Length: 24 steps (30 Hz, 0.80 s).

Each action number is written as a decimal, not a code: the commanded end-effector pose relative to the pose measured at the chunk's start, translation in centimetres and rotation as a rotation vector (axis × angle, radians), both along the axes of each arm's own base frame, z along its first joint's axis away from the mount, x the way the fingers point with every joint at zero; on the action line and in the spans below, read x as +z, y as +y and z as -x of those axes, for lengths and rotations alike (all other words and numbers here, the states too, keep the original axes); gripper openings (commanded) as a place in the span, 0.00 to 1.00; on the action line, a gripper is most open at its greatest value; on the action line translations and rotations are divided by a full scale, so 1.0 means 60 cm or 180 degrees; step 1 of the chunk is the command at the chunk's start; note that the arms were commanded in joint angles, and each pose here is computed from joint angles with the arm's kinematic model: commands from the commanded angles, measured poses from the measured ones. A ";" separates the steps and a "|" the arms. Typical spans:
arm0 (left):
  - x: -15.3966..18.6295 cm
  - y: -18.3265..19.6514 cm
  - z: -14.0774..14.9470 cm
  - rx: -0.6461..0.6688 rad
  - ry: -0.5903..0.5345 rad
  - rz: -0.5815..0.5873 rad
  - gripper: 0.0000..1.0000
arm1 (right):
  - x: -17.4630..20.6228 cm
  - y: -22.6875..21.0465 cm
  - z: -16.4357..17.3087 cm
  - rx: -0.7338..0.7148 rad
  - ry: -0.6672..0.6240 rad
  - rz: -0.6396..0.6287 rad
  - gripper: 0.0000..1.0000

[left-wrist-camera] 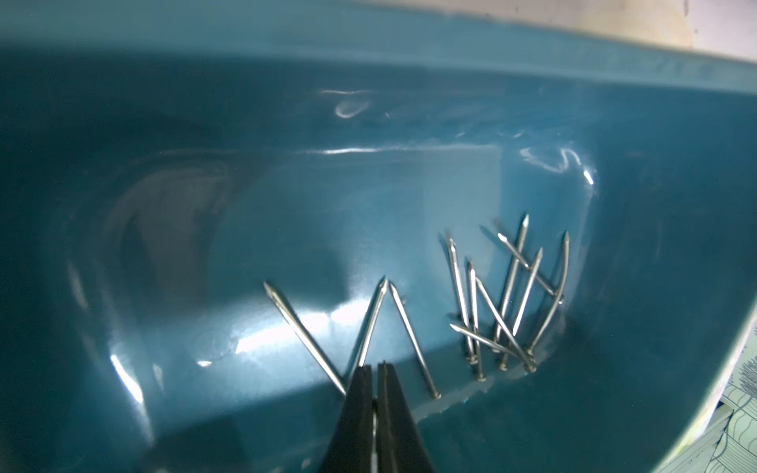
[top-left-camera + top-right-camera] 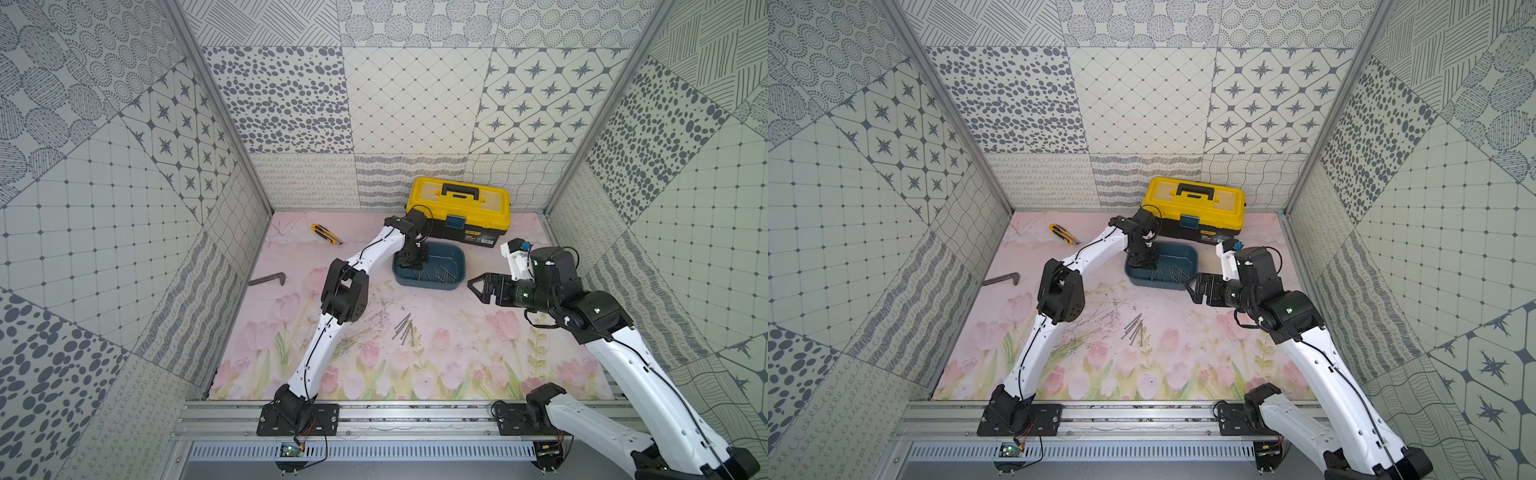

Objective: Put the nails on the desktop into the storage box
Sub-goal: Place the nail in the storage box.

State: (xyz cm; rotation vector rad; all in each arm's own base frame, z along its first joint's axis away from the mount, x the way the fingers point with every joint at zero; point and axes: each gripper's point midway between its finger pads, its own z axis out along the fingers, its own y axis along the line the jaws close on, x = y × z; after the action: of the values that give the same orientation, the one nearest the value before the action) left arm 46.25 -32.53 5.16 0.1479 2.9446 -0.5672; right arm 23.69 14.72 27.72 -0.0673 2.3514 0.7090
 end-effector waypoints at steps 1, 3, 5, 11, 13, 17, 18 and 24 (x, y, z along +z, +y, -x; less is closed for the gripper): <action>-0.004 -0.001 -0.006 0.0038 0.0010 0.0059 0.01 | 0.009 -0.007 0.007 -0.0074 -0.0040 -0.0021 0.97; -0.005 -0.001 -0.005 0.0037 0.0017 0.0060 0.07 | 0.008 -0.011 0.013 -0.0100 -0.0016 -0.0018 0.97; -0.004 0.000 -0.004 0.0033 0.0018 0.0058 0.12 | 0.008 -0.014 0.018 -0.0116 0.0002 -0.0017 0.97; 0.019 0.002 0.002 0.0002 -0.0032 0.0085 0.32 | 0.009 -0.017 0.030 -0.0130 0.0042 -0.0049 0.97; 0.030 0.004 0.003 0.0006 -0.0067 0.0090 0.37 | 0.010 -0.016 0.031 -0.0115 0.0041 -0.0061 0.97; 0.073 0.007 0.008 0.0019 -0.0157 0.0157 0.43 | 0.007 -0.013 0.027 -0.0120 0.0094 -0.0041 0.97; 0.085 0.007 0.009 0.0019 -0.0194 0.0178 0.44 | 0.005 -0.012 0.025 -0.0114 0.0114 -0.0034 0.97; 0.189 0.029 0.039 -0.0050 -0.0491 0.0243 0.48 | -0.023 0.004 0.007 -0.0019 0.0293 0.0046 0.97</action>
State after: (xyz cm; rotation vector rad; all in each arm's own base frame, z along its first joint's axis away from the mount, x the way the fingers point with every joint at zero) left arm 44.71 -31.67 12.32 0.1589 2.8473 -0.6223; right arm 22.53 14.32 25.99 -0.0092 2.4542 0.6933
